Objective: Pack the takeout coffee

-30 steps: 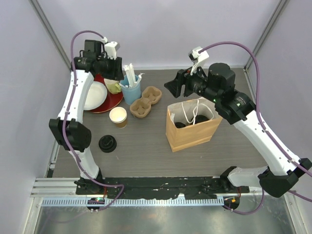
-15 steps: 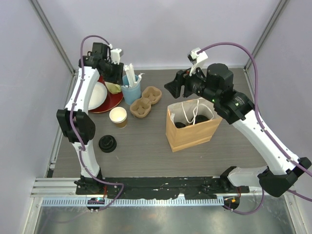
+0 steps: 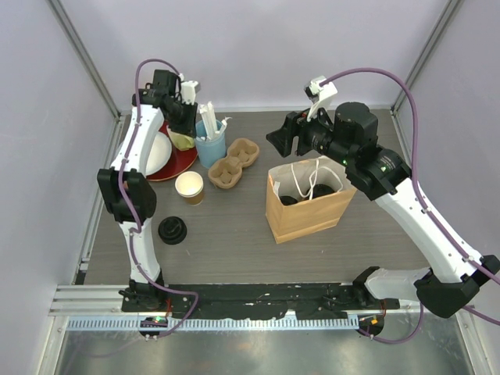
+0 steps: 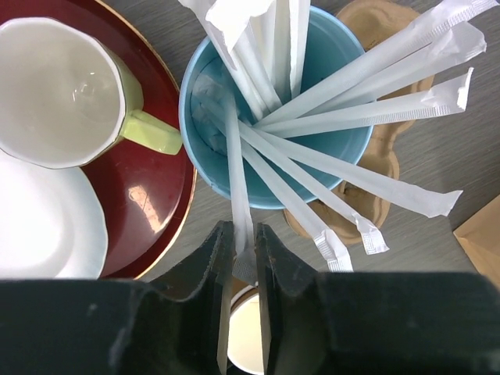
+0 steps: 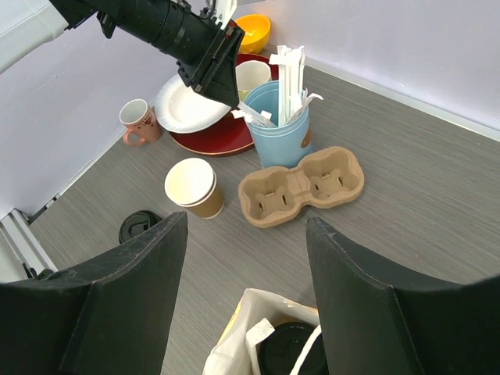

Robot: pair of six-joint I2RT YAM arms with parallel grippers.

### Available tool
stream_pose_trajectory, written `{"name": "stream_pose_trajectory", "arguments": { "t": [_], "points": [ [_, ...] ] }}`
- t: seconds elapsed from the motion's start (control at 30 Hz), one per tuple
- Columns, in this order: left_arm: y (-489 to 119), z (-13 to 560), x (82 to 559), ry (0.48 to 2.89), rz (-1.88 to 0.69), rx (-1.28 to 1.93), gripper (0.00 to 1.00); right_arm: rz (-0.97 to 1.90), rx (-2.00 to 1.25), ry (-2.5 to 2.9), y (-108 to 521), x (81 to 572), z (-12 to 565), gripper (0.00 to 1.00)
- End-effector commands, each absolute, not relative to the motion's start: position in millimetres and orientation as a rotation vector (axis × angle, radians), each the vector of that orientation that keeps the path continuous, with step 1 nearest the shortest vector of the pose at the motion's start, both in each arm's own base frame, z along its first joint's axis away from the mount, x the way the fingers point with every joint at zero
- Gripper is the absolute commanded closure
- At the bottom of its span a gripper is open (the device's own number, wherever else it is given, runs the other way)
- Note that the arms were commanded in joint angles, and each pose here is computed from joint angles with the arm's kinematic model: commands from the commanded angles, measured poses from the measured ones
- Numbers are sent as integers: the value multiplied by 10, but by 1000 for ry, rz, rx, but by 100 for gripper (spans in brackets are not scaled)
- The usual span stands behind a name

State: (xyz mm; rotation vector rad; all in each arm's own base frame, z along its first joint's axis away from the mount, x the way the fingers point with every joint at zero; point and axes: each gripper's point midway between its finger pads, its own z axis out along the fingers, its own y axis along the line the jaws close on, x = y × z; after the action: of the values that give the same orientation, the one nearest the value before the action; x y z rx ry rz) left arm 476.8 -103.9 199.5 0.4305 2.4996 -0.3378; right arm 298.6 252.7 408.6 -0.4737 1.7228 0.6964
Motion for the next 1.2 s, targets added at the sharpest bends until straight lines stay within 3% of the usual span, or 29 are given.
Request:
{"name": "stream_pose_trajectory", "arguments": {
  "t": [0.0,0.13,0.2,0.23,0.57,0.83,1.17],
  "points": [
    [-1116,2197,4849,2428,-354,453,80,694,-437,1661,2431,2940,4341,32],
    [-1118,2225,4898,2414,-348,452,80,697,-439,1665,2435,2935,4338,33],
    [-1103,2269,4925,2398,-332,455,89,700,-438,1666,2442,2939,4341,32],
    [-1106,2279,4936,2393,-327,460,100,701,-439,1667,2449,2944,4337,32],
    [-957,2704,4807,2337,-214,545,100,701,-480,1654,2489,2946,4393,33],
    [-750,3753,4186,2127,-75,634,100,671,-668,1588,2717,3063,4667,38],
    [-1292,4605,3068,1780,-440,884,100,560,-1037,1368,3474,3251,4786,36]
  ]
}}
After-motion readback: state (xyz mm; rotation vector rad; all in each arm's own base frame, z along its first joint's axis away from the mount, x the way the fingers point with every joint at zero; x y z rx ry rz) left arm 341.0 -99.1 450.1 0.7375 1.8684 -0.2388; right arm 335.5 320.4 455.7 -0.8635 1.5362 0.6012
